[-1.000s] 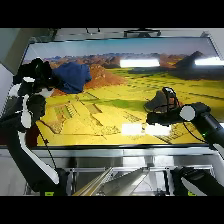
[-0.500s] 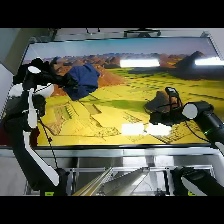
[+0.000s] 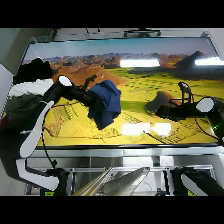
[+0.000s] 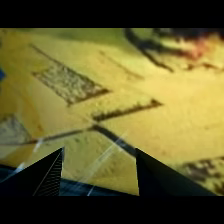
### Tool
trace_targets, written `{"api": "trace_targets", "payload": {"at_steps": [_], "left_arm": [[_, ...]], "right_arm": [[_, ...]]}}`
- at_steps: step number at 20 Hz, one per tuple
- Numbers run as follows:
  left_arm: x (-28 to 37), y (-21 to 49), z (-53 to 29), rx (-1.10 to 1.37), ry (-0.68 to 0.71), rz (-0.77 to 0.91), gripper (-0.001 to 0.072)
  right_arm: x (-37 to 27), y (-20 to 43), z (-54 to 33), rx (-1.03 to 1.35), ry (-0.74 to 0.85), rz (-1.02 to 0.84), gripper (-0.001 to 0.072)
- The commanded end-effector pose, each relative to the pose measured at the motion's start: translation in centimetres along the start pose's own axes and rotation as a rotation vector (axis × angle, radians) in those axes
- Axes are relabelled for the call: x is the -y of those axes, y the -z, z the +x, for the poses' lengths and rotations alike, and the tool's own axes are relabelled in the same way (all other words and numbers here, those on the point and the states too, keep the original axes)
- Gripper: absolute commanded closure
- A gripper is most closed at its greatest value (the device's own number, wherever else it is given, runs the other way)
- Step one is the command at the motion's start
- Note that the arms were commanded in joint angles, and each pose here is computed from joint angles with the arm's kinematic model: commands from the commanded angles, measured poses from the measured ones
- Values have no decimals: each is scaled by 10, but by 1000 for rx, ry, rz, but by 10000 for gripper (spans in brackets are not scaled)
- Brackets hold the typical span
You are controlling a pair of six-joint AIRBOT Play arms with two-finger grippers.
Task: Fold the shirts.
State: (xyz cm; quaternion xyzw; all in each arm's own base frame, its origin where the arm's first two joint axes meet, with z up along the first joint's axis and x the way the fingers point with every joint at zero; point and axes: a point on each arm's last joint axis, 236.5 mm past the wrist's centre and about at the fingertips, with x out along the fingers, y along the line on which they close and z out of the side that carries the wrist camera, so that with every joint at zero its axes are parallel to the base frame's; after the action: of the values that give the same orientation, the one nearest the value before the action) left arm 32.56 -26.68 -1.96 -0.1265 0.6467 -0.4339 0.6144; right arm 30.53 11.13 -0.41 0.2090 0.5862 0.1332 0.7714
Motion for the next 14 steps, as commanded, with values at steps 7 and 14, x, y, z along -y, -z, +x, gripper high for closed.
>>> {"api": "trace_targets", "payload": {"at_steps": [7,14], "left_arm": [[33,48,35,9,-48,59,686],[30,43,35,30,-59,57,685]], "right_arm": [[-93,71,113,-246,-400,-165,210],[-120,65,131,-205,-542,-140,212]]}}
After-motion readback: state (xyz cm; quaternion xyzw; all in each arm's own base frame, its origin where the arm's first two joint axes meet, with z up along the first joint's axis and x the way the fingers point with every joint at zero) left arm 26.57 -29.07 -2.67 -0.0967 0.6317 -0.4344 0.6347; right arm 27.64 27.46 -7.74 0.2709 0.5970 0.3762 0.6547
